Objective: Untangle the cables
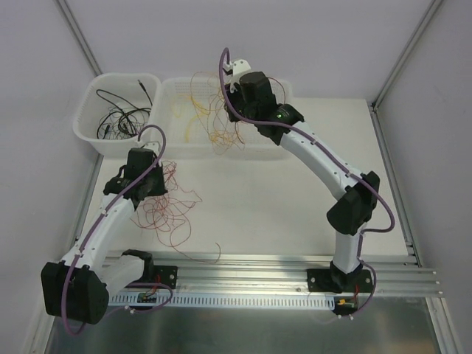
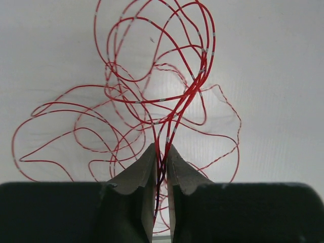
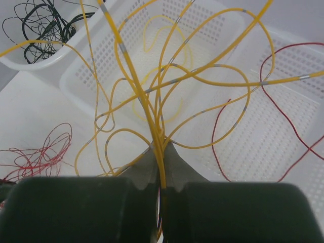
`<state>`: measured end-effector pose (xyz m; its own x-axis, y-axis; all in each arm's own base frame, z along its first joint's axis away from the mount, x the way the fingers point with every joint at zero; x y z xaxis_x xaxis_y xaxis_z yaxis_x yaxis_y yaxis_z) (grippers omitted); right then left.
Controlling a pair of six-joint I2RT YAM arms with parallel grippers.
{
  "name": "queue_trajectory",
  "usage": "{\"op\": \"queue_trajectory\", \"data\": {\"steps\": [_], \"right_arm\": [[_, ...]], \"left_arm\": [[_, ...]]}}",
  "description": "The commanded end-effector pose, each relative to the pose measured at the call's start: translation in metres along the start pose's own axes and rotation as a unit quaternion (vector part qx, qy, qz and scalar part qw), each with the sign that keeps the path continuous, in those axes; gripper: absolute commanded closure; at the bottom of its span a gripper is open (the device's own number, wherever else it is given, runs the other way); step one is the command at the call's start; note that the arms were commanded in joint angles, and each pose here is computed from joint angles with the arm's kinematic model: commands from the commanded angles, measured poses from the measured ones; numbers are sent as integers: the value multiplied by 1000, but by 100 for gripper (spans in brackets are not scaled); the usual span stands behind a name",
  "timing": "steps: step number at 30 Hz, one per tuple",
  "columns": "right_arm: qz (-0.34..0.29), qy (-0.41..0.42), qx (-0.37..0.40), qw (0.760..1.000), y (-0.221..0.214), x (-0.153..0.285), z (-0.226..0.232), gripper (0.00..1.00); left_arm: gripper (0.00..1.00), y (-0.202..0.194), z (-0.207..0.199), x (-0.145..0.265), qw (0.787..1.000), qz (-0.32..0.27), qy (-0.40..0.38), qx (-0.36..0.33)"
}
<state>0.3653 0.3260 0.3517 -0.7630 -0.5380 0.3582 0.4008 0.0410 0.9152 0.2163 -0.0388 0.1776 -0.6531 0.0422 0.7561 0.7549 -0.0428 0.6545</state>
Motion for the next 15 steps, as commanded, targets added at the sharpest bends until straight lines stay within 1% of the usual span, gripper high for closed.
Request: {"op": "queue_trajectory", "data": {"steps": [1,2,3,4,5,6,7,8,9,10,11,13,14,15], "right_arm": [[-77,54,15,995,27,-18,9,99],[-74,56,13,996,25,-20,8,99],[-70,60,10,996,21,-24,8,99],[-64,63,8,996,18,-25,8,99],[-60,62,7,996,15,-25,7,99],[-56,83,8,995,17,-18,11,99],[-53,88,8,995,15,-15,11,99],[-38,97,8,995,8,-12,11,99],[-33,102,8,994,7,-8,13,99],[-35,111,5,993,12,4,15,99],[-15,119,2,993,5,9,15,99],[-2,135,-12,991,3,22,20,99],[-5,144,-17,989,7,35,22,99],[13,154,-29,988,-3,40,25,99]], "left_arm": [[87,2,-16,0,996,9,-83,9],[74,2,-19,2,995,8,-95,11],[64,2,-21,4,995,6,-103,16],[55,5,-22,10,994,-9,-111,18],[34,7,-25,16,992,-20,-123,20],[29,9,-26,22,991,-29,-129,30],[23,15,-28,34,988,-57,-139,32],[14,16,-31,41,985,-67,-157,35],[8,20,-34,48,981,-78,-172,41],[4,26,-37,61,976,-101,-188,40],[1,30,-43,69,969,-108,-219,39],[1,44,-49,84,957,-139,-251,38],[1,50,-52,89,952,-149,-264,39],[1,55,-56,94,945,-156,-283,44]]}}
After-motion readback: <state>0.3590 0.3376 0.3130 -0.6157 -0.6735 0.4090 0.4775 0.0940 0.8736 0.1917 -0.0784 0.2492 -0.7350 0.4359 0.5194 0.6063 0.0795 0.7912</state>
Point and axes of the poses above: each gripper's point midway between its finger pads, its own x axis back along the fingers, its own z axis along the line the jaws close on, y = z × x, the point moved 7 cm from there along x, back along the fingers, and after that the axes turned 8 degrees about -x, right-handed, at the moved point
